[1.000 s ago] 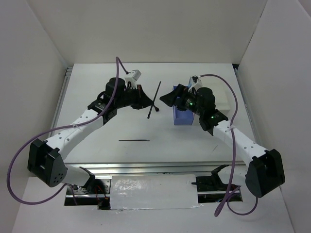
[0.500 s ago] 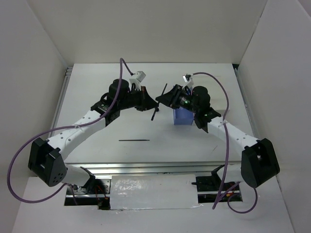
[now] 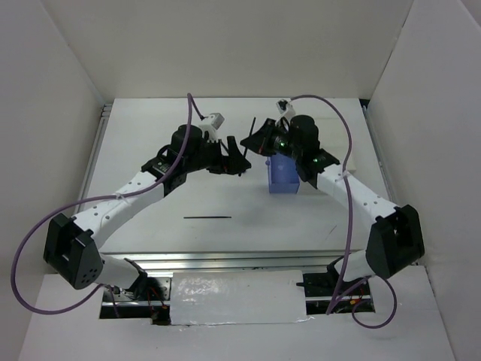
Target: Organize the makeup
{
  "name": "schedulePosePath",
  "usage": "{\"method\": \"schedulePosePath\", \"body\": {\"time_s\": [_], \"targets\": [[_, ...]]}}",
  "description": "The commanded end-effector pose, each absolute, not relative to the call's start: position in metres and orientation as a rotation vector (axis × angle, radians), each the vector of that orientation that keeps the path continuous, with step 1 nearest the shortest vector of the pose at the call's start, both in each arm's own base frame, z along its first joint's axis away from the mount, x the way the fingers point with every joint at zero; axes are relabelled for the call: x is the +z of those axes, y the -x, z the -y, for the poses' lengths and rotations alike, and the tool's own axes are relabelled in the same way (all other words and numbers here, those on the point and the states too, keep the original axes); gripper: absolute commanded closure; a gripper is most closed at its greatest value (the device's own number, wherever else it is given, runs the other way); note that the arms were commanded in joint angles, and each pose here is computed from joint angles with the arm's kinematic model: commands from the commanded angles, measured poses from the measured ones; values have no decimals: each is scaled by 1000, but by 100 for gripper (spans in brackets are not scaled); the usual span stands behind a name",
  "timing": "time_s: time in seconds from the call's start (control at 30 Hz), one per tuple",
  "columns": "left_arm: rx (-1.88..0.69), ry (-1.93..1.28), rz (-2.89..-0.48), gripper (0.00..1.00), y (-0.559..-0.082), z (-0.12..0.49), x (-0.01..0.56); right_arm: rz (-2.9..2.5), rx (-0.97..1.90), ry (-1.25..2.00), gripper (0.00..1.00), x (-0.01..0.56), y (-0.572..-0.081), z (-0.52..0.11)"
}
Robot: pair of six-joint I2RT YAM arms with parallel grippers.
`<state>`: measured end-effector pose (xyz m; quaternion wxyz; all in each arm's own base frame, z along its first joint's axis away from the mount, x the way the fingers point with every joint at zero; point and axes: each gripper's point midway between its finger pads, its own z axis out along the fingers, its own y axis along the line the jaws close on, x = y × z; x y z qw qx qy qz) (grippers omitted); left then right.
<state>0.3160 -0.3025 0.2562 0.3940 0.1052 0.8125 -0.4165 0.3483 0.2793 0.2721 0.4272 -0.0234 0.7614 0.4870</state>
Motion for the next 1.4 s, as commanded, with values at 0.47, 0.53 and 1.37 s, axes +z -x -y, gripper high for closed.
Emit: {"method": "schedulePosePath", "body": {"time_s": [0.47, 0.53, 1.37], "targets": [[-470, 89, -2071, 1, -331, 195, 255, -2324, 31, -102, 91, 178, -455, -149], [-458, 86, -2087, 1, -333, 196, 248, -2345, 2, -110, 91, 168, -457, -142], [-292, 268, -2315, 1, -426, 242, 161, -2161, 280, -125, 25, 250, -409, -143]]}}
